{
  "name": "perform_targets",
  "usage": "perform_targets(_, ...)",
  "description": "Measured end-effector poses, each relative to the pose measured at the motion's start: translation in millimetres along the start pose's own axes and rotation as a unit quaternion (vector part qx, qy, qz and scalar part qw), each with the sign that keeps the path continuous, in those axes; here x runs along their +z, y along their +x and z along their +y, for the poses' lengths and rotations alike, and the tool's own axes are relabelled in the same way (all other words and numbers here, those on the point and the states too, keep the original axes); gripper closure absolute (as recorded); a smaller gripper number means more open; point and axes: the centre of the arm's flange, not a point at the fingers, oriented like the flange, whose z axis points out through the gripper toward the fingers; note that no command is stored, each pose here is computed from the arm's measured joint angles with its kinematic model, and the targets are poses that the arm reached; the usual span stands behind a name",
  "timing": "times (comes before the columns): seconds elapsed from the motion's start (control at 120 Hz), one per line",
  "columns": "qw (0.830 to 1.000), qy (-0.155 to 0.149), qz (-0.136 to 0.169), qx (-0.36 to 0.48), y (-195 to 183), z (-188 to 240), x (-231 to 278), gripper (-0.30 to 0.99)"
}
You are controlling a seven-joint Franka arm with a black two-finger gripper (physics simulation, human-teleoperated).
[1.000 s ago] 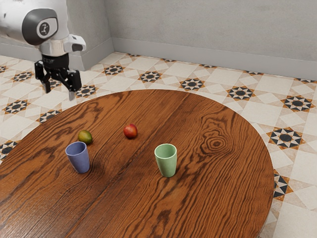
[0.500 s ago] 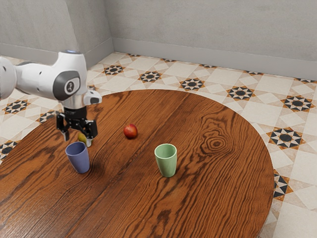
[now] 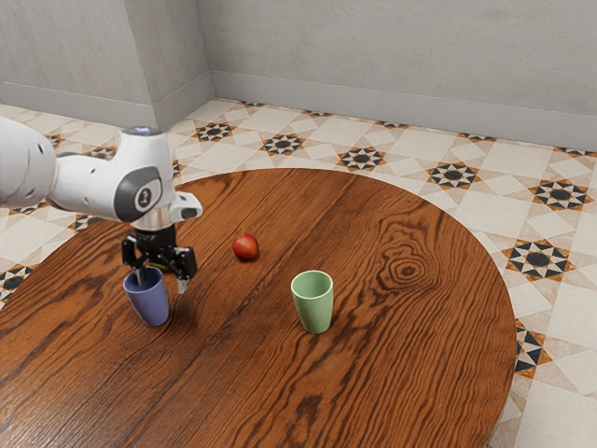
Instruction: Place the left cup onto the right cup
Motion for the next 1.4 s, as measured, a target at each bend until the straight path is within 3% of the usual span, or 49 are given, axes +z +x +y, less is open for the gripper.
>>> perform_targets(0.1, 1.000, -0.002, 0.004, -0.002, 3, 2, 5, 0.03)
perform_targets(0.292, 1.000, -0.002, 0.015, -0.004, 5, -2, 2, 0.49)
perform_targets(0.483, 1.000, 0.000, 0.019, -0.004, 5, -4, -2, 0.69)
perform_targets(0.733, 1.000, -0.001, 0.024, -0.004, 4, -5, -9, 0.76)
perform_targets(0.967, 0.999, 0.000, 0.046, 0.014, -3, 19, -49, 0.77)
perform_targets(1.183, 0.996, 0.009, 0.073, 0.048, 5, 81, -119, 0.78)
perform_targets(1.4, 0.997, 0.010, 0.055, 0.053, -21, 137, -153, 0.78)
